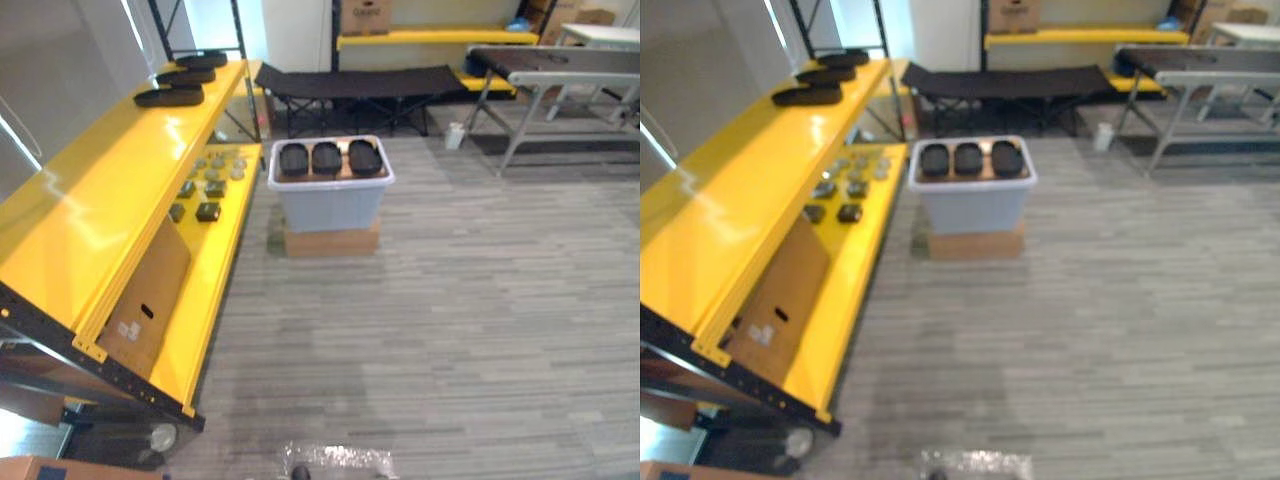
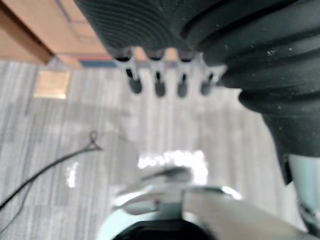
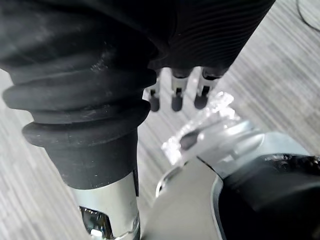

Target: Walk over and take plastic housings, then place them on the shelf

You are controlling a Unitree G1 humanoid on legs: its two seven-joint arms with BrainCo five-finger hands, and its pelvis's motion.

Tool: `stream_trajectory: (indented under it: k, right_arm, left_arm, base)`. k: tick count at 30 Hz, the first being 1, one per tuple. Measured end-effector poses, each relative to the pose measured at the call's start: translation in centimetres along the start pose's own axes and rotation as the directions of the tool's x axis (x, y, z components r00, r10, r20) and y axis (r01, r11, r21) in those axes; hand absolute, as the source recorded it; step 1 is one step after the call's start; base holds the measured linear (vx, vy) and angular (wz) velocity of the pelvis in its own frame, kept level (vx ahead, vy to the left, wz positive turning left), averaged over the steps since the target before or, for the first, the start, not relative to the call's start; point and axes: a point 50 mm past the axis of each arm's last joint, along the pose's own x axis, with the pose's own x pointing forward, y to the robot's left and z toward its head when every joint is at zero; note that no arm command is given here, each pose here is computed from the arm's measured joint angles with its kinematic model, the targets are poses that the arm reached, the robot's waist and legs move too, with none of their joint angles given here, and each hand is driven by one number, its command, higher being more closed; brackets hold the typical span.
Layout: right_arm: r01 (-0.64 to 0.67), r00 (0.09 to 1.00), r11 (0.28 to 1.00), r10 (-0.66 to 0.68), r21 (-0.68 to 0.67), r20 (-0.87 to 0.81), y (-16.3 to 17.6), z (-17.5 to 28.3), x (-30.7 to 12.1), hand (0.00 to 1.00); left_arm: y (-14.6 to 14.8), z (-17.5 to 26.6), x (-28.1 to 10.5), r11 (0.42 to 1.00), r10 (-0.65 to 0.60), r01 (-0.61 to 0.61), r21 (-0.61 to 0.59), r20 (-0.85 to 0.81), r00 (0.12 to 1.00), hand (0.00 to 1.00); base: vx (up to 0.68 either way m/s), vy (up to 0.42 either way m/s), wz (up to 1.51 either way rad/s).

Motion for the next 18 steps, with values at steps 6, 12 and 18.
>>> stream_trajectory:
  k: [6, 12, 18]
  right_arm:
    - [-0.013, 1.0, 1.0, 0.013, 0.007, 0.0, 0.6, 0.4, 0.2, 0.0]
    - [-0.048, 0.998, 0.999, 0.048, 0.005, 0.034, 2.2, 1.7, 0.4, 0.0]
    - [-0.052, 0.998, 0.998, 0.052, 0.02, 0.039, 2.4, 2.1, 0.4, 0.0]
  left_arm:
    - [0.2, 0.1, 0.1, 1.0, -0.01, 0.01, 0.005, -0.004, 1.0, 0.0]
    - [0.5, 0.4, 0.1, 1.0, -0.015, 0.015, 0.014, 0.01, 1.0, 0.0]
    - [0.3, 0.7, 0.1, 1.0, -0.02, 0.02, 0.013, 0.017, 1.0, 0.0]
  base:
    - [0.18, 0.008, 0.1]
    - [0.05, -0.015, -0.04]
    - [-0.09, 0.007, -0.02]
